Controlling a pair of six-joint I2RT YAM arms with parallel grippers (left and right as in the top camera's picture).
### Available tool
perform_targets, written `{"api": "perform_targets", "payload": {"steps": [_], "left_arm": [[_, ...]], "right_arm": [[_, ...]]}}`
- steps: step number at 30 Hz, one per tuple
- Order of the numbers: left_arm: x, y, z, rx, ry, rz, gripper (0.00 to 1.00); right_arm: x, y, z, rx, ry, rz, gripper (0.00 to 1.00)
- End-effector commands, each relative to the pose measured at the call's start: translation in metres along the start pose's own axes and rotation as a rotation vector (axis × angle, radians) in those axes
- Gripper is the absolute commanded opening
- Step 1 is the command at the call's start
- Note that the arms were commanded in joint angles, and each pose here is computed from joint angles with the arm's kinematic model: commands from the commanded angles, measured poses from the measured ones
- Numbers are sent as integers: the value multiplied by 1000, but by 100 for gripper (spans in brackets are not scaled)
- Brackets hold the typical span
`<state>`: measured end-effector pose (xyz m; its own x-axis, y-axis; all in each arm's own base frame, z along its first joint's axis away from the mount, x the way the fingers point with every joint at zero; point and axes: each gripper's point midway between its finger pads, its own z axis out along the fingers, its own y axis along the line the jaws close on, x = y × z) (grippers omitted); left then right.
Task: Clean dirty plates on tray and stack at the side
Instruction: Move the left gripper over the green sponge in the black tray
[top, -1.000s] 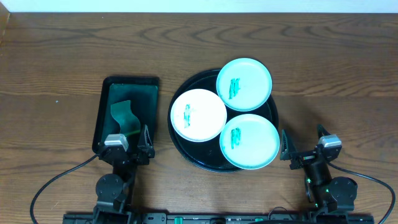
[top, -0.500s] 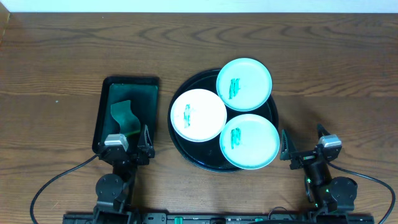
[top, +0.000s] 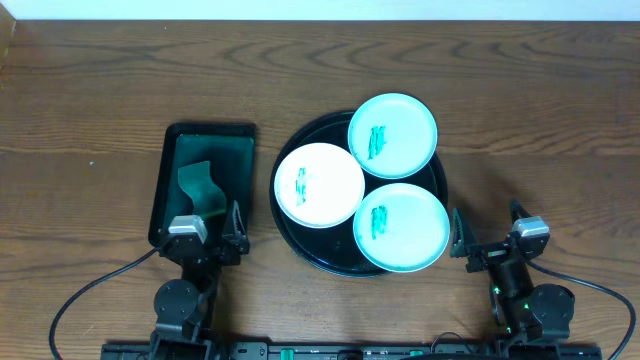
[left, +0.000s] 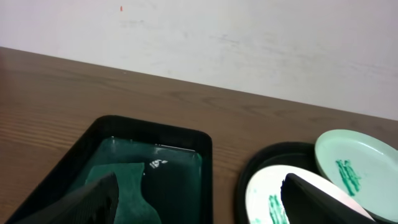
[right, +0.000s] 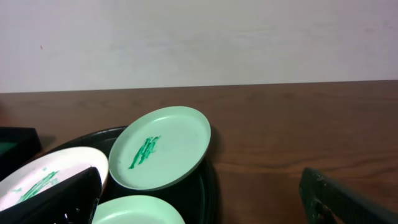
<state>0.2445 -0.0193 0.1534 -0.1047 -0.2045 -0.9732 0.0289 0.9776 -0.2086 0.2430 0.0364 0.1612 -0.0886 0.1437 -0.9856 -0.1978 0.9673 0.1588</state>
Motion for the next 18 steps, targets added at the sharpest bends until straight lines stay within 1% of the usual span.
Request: {"api": "perform_targets", "payload": {"steps": [1, 3, 4, 6, 7, 10, 15, 18], "left_arm": [[13, -14, -1, 90, 58, 0, 84], [11, -25, -4, 146, 73, -1, 84], [9, -26, -5, 149, 84, -1, 84], [6, -23, -6, 120, 111, 0, 84], [-2, -15, -7, 59, 155, 5, 84], [-19, -11, -4, -3, 222, 41, 84], [-54, -17, 16, -61, 402, 56, 84], [-71, -23, 35, -97, 572, 69, 83]], "right_arm": [[1, 2, 0, -5, 1, -15, 99], [1, 2, 0, -5, 1, -15, 99], [1, 2, 0, -5, 1, -15, 99], [1, 2, 0, -5, 1, -15, 99], [1, 2, 0, -5, 1, -15, 99], [1, 2, 0, -5, 1, -15, 99], [1, 2, 0, -5, 1, -15, 99], [1, 2, 0, -5, 1, -15, 99]]}}
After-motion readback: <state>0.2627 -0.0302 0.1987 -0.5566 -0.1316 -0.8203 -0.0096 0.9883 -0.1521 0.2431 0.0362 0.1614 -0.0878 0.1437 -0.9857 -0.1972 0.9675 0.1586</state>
